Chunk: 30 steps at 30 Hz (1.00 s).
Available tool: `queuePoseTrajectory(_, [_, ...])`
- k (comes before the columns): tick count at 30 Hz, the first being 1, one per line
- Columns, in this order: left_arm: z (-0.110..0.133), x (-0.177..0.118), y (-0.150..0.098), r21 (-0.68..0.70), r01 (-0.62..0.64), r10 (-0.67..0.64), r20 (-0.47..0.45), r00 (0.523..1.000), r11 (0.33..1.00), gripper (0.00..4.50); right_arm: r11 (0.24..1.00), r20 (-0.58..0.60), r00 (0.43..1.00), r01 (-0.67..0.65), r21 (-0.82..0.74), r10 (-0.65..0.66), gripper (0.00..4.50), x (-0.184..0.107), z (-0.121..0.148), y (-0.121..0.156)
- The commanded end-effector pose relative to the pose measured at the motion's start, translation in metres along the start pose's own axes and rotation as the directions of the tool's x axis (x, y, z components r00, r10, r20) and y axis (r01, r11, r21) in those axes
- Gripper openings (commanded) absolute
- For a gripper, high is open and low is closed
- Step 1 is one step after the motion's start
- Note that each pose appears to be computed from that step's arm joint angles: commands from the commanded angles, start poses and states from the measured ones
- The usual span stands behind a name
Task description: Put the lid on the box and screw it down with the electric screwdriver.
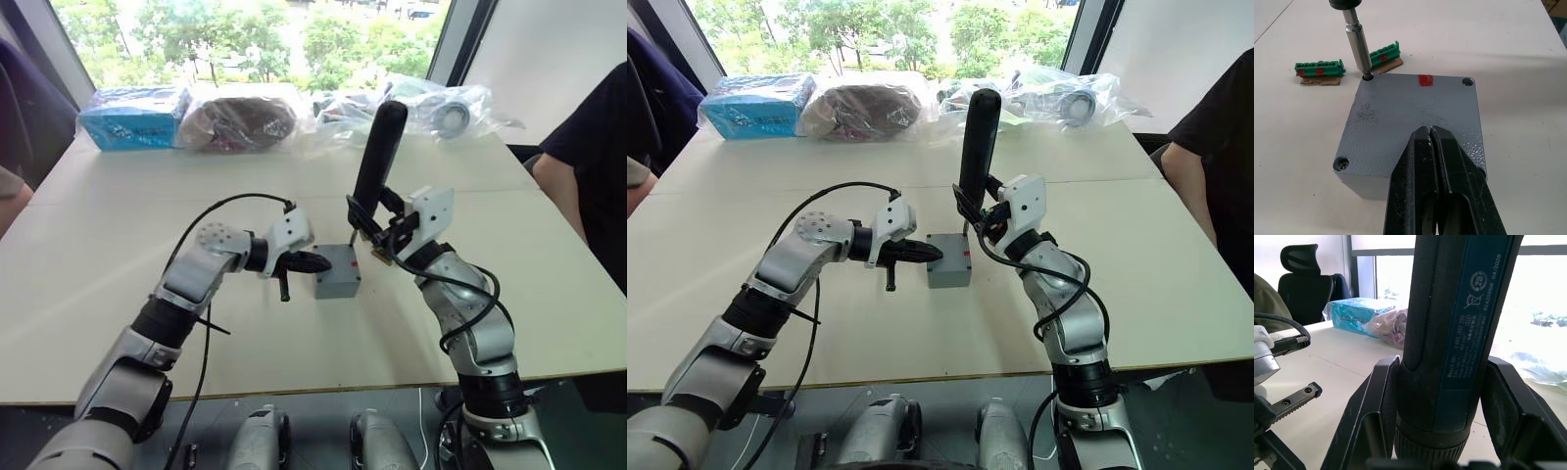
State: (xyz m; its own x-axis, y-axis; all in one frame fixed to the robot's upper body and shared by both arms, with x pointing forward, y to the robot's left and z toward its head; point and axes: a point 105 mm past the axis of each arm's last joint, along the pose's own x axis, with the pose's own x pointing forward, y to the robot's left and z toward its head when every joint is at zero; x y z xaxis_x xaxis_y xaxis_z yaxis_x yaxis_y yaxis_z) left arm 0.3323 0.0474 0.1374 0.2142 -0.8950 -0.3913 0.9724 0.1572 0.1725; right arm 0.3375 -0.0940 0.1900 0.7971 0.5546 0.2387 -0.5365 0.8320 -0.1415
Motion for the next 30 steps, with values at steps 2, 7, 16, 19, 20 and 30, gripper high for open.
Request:
queuePoseTrajectory(2, [0.005, -0.002, 0.0, 0.015, -0.012, 0.012, 0.015, 1.0, 1.0, 0.0, 0.997, -0.224, 0.974, -0.025, 0.071, 0.041, 1.86, -0.009, -0.056, 0.007])
queuePoseTrajectory(7, [0.004, -0.002, -0.001, 0.01, -0.013, 0.012, 0.016, 1.0, 1.0, 0.0, 0.997, -0.221, 0.974, -0.028, 0.076, 0.044, 1.86, -0.01, -0.055, 0.007])
queuePoseTrajectory(16, [0.003, -0.002, -0.003, 0.008, -0.011, 0.011, 0.015, 1.0, 1.0, 0.0, 0.997, -0.209, 0.977, -0.03, 0.069, 0.044, 1.86, -0.01, -0.052, 0.004])
queuePoseTrajectory(19, [0.003, -0.002, -0.003, 0.008, -0.011, 0.011, 0.016, 1.0, 1.0, 0.0, 0.998, -0.204, 0.978, -0.03, 0.063, 0.042, 1.86, -0.01, -0.049, 0.003])
queuePoseTrajectory(20, [0.003, -0.002, -0.003, 0.008, -0.011, 0.01, 0.016, 1.0, 1.0, 0.0, 0.998, -0.202, 0.978, -0.029, 0.062, 0.041, 1.86, -0.01, -0.048, 0.003])
queuePoseTrajectory(30, [-0.001, -0.001, -0.001, -0.005, -0.015, 0.015, 0.014, 1.0, 1.0, 0.0, 0.998, -0.042, 0.998, -0.054, 0.034, 0.056, 1.86, 0.004, 0.012, -0.008])
